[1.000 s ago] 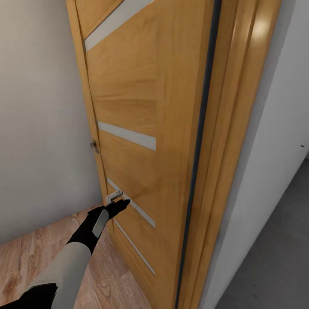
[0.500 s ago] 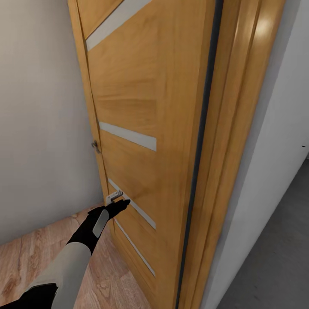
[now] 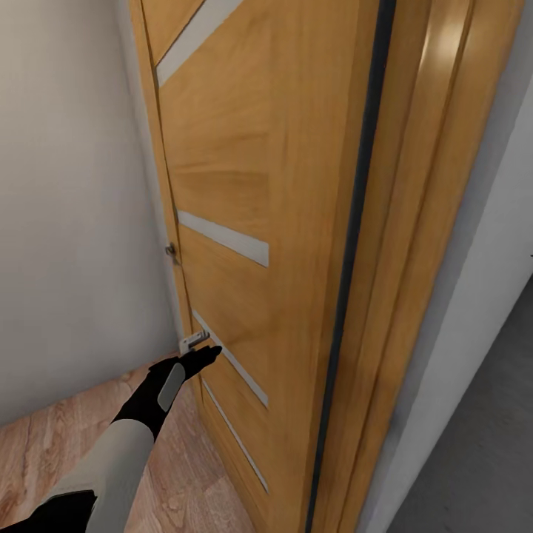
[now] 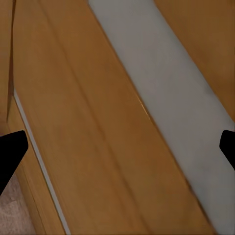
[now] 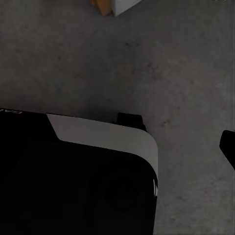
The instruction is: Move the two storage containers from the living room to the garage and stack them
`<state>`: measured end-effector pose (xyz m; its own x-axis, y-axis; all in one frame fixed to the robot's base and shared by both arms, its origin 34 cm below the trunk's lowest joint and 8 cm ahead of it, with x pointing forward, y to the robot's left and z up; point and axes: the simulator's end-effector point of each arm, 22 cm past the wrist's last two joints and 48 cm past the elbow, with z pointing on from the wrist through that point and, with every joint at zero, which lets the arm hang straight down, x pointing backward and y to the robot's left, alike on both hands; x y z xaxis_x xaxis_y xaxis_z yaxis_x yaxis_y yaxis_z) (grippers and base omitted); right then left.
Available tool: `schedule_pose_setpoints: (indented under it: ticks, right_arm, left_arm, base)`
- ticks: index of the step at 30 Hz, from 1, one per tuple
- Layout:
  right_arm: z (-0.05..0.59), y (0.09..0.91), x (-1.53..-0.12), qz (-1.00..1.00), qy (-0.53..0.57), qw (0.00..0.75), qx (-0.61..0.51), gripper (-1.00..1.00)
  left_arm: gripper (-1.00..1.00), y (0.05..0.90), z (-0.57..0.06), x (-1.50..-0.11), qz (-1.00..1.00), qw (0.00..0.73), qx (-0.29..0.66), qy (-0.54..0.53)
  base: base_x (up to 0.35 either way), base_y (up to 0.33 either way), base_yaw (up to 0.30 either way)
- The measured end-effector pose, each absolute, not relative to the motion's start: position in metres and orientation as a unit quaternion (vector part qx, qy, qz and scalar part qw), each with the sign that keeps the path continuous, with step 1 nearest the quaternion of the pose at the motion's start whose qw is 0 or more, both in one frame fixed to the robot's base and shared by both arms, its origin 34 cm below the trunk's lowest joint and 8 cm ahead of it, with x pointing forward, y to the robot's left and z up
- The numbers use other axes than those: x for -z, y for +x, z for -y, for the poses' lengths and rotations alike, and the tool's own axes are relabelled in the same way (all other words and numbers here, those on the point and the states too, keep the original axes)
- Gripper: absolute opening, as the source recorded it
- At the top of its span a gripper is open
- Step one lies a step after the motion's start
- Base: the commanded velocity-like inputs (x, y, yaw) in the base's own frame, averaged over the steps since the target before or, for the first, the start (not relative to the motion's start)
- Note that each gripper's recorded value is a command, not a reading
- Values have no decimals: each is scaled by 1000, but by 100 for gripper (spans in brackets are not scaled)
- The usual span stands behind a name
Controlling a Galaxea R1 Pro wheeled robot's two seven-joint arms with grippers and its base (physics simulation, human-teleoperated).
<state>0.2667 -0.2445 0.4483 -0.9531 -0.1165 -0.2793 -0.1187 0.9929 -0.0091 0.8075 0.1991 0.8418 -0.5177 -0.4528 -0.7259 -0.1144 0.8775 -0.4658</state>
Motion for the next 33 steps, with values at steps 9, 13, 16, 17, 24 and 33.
schedule_pose_setpoints:
  ticks: [9,13,16,17,24,33]
  right_arm:
    - [245,267,-448,-988,-59,141,-4,100]
    - [245,267,-448,-988,-59,141,-4,100]
    - [245,267,-448,-988,-59,141,-4,100]
    - [245,267,-448,-988,-59,141,-4,100]
    - [244,266,-448,-988,-60,141,-4,100]
    - [246,268,-449,-988,-64,142,-3,100]
  left_arm:
    - [100,810,-201,-846,-850,465,183,-167]
    - [100,810,-201,-846,-850,465,184,-167]
    - [100,810,-201,-846,-850,465,184,-167]
    - [100,810,-201,-846,-850,465,184,-167]
    - [100,810,-201,-846,-850,465,184,-167]
    - [100,810,-201,-846,-849,465,184,-168]
  base:
    - [1,0,0]
    - [0,0,0]
    - [0,0,0]
    - [0,0,0]
    - [0,0,0]
    - [0,0,0]
